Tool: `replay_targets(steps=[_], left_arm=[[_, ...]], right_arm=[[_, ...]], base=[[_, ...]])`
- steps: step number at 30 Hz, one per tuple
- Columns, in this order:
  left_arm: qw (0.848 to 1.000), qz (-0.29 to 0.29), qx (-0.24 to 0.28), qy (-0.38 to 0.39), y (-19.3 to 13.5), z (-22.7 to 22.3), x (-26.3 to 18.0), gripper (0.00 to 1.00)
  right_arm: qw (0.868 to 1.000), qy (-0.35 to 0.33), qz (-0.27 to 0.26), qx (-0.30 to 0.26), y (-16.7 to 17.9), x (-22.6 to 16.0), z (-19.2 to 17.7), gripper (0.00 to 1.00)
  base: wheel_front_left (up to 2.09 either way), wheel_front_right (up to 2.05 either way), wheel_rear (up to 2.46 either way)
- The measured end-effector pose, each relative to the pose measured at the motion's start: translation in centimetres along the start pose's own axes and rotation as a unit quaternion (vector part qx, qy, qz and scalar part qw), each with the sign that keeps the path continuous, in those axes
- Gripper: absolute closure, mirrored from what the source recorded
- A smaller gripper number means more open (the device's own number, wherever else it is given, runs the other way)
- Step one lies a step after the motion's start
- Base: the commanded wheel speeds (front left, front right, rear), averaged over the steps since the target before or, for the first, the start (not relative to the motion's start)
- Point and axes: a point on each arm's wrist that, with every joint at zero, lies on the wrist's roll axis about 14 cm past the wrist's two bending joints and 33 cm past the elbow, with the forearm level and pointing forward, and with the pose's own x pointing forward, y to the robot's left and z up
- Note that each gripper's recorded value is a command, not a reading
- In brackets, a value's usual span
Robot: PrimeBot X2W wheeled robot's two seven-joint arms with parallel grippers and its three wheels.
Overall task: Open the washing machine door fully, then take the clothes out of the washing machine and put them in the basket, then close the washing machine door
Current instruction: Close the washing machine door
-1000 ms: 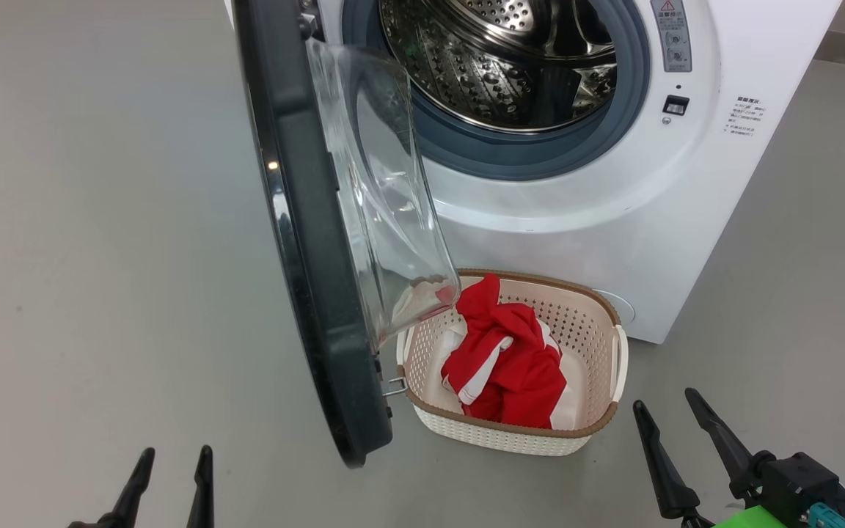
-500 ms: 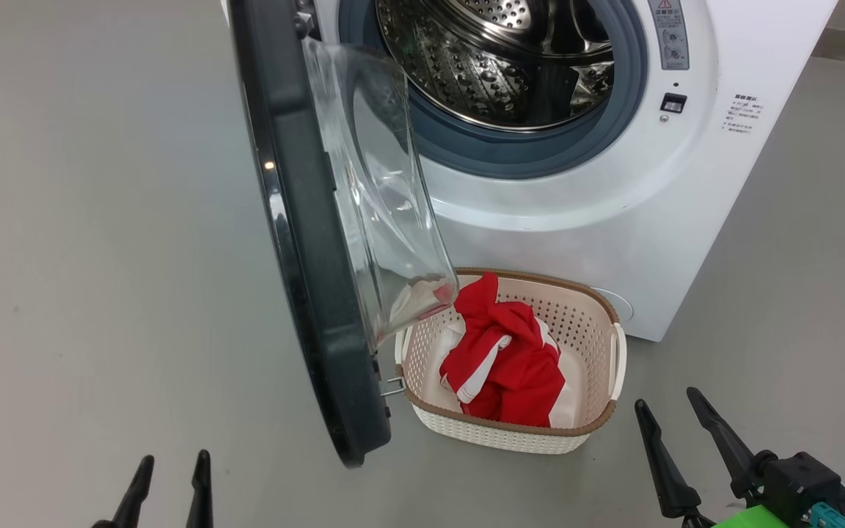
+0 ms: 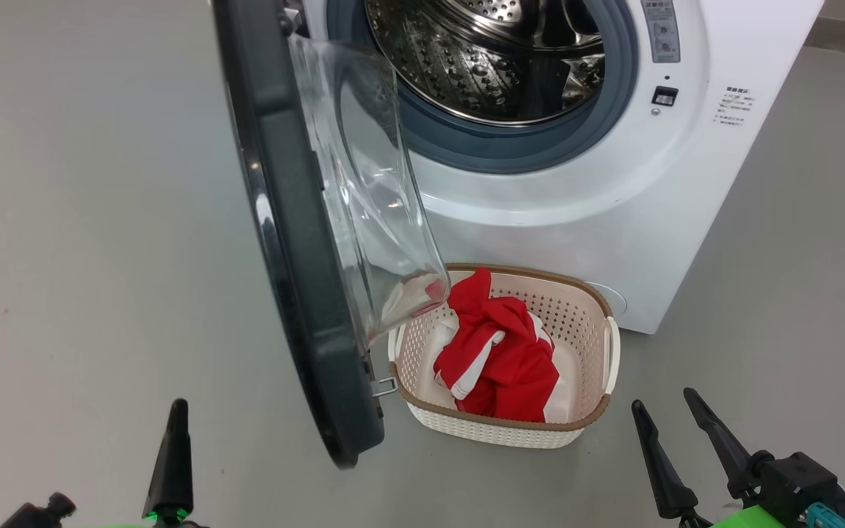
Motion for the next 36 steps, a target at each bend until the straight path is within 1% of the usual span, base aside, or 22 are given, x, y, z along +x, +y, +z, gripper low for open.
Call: replay_targets(steps=[2, 4, 6, 11, 15, 18, 20, 24, 29, 36], left_arm=[[0.998, -0.001, -0.065, 0.009, -0.4, -0.1, 0.3, 1.0], [0.994, -0.005, -0.106, 0.04, -0.6, -0.5, 0.5, 1.0], [0.985, -0.017, -0.153, 0.078, -1.7, -1.0, 0.7, 1.0], [0.958, -0.068, -0.214, 0.176, -5.2, -2.9, 0.5, 1.0], [0.938, -0.096, -0.236, 0.235, -7.0, -3.9, 0.2, 1.0], [0.93, -0.108, -0.236, 0.261, -7.5, -4.1, 0.1, 1.0], [0.927, -0.11, -0.235, 0.27, -7.5, -4.2, 0.3, 1.0], [0.917, -0.116, -0.241, 0.296, -8.0, -5.2, 0.4, 1.0], [0.912, -0.121, -0.234, 0.316, -8.5, -6.5, 0.7, 1.0], [0.899, -0.147, -0.224, 0.347, -10.8, -8.5, 1.6, 1.0]], right_arm=[[1.0, 0.0, -0.002, 0.001, -0.1, -0.1, 0.0, 0.0], [1.0, 0.001, -0.005, 0.002, -0.3, -0.1, -0.1, 0.0], [1.0, 0.001, -0.008, 0.003, -0.4, -0.2, -0.1, 0.0], [1.0, -0.003, -0.015, 0.005, -0.8, -0.2, 0.1, 0.0], [1.0, -0.002, -0.022, 0.008, -1.2, -0.4, -0.1, 0.0], [1.0, -0.002, -0.028, 0.009, -1.6, -0.5, -0.1, 0.0], [0.999, -0.002, -0.033, 0.011, -1.8, -0.6, -0.2, 0.0], [0.999, -0.004, -0.043, 0.013, -2.4, -0.7, -0.1, 0.0], [0.998, -0.011, -0.055, 0.013, -3.2, -0.7, 0.3, 0.0], [0.997, -0.017, -0.079, 0.015, -4.6, -1.3, 0.6, 0.0]], base=[[0.0, 0.0, 0.0], [0.0, 0.0, 0.0], [0.0, 0.0, 0.0], [0.0, 0.0, 0.0], [0.0, 0.0, 0.0], [0.0, 0.0, 0.0], [0.0, 0.0, 0.0], [0.0, 0.0, 0.0], [0.0, 0.0, 0.0], [0.0, 0.0, 0.0]])
